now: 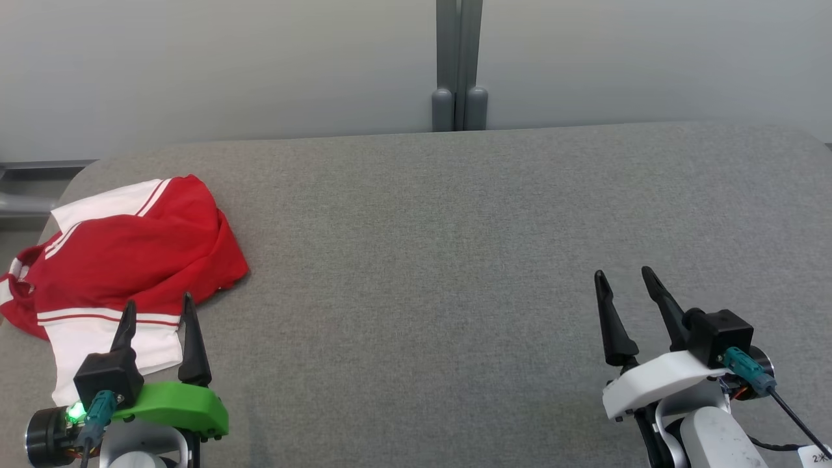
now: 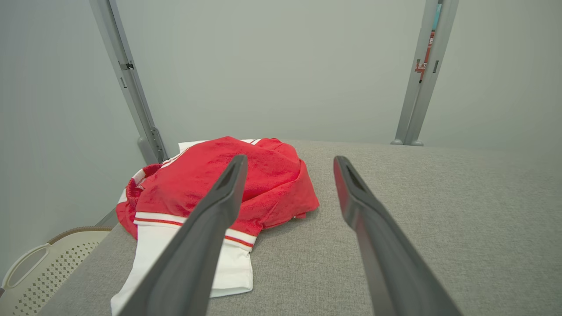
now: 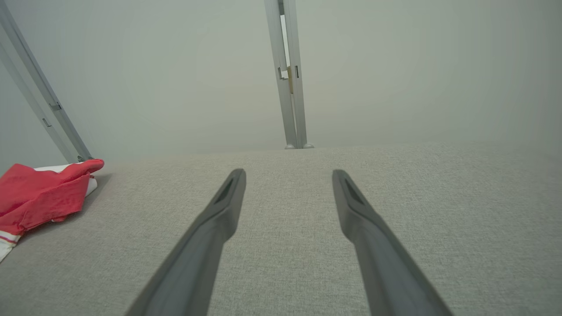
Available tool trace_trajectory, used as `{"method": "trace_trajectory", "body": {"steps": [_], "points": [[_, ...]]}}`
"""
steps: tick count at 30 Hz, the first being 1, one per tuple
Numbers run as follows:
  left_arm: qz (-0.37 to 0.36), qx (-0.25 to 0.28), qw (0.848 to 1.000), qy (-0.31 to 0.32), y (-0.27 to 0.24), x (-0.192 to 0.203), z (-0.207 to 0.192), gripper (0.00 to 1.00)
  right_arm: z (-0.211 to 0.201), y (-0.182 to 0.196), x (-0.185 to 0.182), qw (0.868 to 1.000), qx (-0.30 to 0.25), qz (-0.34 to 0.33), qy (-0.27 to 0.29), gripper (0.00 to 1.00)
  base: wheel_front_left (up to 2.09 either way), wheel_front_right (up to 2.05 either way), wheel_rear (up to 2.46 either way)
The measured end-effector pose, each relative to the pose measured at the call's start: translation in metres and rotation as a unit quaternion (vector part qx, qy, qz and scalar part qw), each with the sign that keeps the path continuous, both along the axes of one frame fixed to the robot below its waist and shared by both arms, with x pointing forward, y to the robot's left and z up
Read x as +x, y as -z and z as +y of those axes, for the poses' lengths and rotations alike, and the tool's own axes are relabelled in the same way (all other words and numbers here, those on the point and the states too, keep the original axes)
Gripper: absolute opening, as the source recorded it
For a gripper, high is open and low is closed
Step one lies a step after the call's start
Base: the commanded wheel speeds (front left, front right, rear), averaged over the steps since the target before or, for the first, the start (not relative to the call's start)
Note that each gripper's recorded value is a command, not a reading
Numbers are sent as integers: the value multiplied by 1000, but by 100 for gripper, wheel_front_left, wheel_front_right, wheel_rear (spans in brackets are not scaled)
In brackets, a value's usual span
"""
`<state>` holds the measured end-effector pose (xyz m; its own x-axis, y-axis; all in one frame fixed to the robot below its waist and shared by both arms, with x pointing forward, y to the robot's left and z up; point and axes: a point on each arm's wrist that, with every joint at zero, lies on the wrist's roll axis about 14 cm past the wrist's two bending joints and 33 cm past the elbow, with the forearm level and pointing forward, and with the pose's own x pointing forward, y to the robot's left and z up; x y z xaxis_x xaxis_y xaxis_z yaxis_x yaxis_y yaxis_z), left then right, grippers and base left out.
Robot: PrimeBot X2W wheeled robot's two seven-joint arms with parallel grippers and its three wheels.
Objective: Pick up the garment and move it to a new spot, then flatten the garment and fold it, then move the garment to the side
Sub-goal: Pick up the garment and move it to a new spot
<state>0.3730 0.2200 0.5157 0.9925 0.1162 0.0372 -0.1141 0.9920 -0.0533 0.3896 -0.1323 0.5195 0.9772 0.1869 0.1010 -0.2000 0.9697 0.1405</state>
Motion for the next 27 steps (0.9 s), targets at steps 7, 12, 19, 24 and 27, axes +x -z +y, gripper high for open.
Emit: {"method": "trace_trajectory", "body": {"steps": [7,12,19,24,27], "points": [[-2,9,1000,-30,-2,-11,21,100,20,1,5,1000,0,-1,-28,100,0,0,0],[-8,19,998,-63,-7,-24,44,100,38,1,10,999,0,-1,-54,100,0,0,0],[-12,33,992,-119,-14,-51,81,100,70,4,17,995,-1,2,-96,100,0,0,0],[-16,37,986,-162,-17,-74,107,100,94,4,20,992,-1,2,-128,100,0,0,0],[-17,37,981,-189,-18,-89,120,100,109,4,23,989,-2,1,-148,100,0,0,0]]}}
